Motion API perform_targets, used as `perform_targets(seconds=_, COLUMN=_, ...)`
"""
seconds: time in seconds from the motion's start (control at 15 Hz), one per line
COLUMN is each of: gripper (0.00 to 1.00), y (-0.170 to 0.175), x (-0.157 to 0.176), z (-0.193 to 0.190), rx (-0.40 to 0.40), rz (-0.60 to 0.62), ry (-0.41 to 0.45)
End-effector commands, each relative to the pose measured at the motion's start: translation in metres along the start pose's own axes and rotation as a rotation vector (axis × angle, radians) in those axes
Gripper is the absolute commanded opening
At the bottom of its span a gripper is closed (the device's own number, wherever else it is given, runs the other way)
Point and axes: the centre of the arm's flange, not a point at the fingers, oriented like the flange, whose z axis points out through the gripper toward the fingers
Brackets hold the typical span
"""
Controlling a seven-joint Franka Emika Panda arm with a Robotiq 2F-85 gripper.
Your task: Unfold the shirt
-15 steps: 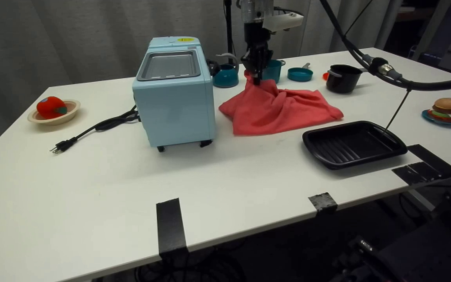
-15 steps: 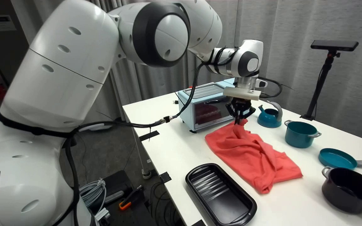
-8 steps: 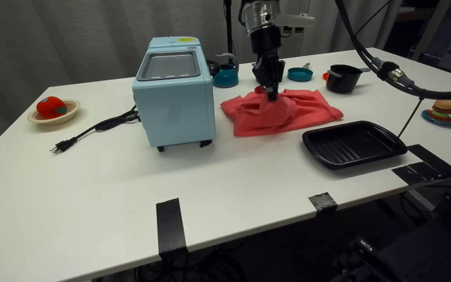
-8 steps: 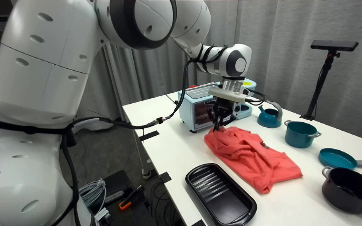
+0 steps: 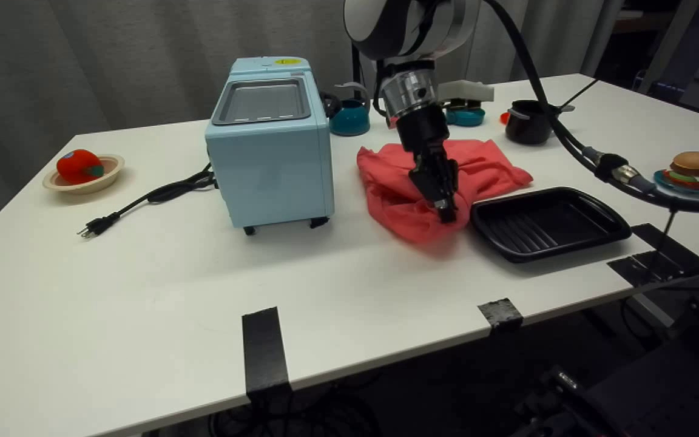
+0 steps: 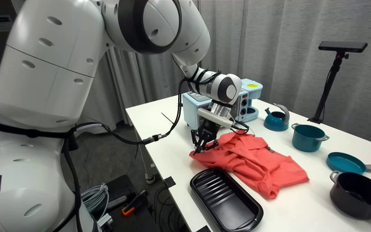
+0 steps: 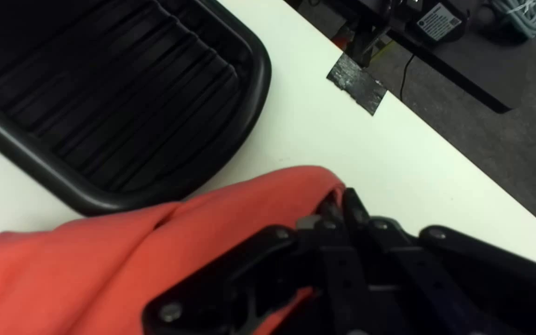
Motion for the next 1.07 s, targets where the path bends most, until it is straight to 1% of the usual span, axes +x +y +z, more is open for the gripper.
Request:
perform_targets(seconds=0.0, gripper=0.02, y=-0.015, x=0.001, z=0.028, rx=0.042, rz=-0.023, ry=-0.073)
perform_targets(seconds=0.07, gripper=0.32, y=-0.016, x=0.002, z=0.033, rx=0.044, rz=-0.017, ry=-0.083)
perform_targets(seconds=0.13, gripper=0.33, y=-0.015, x=0.003, z=0.034, rx=0.036, rz=-0.010, ry=-0.080)
perform_targets(seconds=0.27, gripper=0.47, y=-0.008, x=0.001, z=0.026, rx=-0.008, rz=0.019, ry=-0.045)
perform_targets(seconds=0.33, gripper=0.56, y=-0.003, x=-0.003, z=0.016, rx=-0.039, rz=0.035, ry=-0.023)
perform_targets(seconds=0.67, gripper=0.93, y=0.024, x=-0.035, z=-0.049, rx=-0.172, rz=0.101, ry=0.080)
perform_targets(seconds=0.73, gripper=0.99, y=0.029, x=-0.041, z=-0.061, rx=-0.200, rz=0.116, ry=0.100)
perform_targets(seconds=0.93, gripper=1.00, y=0.049, x=-0.048, z=-0.087, rx=-0.279, rz=0.150, ry=0.184)
perform_targets(seconds=1.0, gripper=1.00, y=0.056, x=-0.043, z=-0.092, rx=-0.295, rz=0.156, ry=0.208)
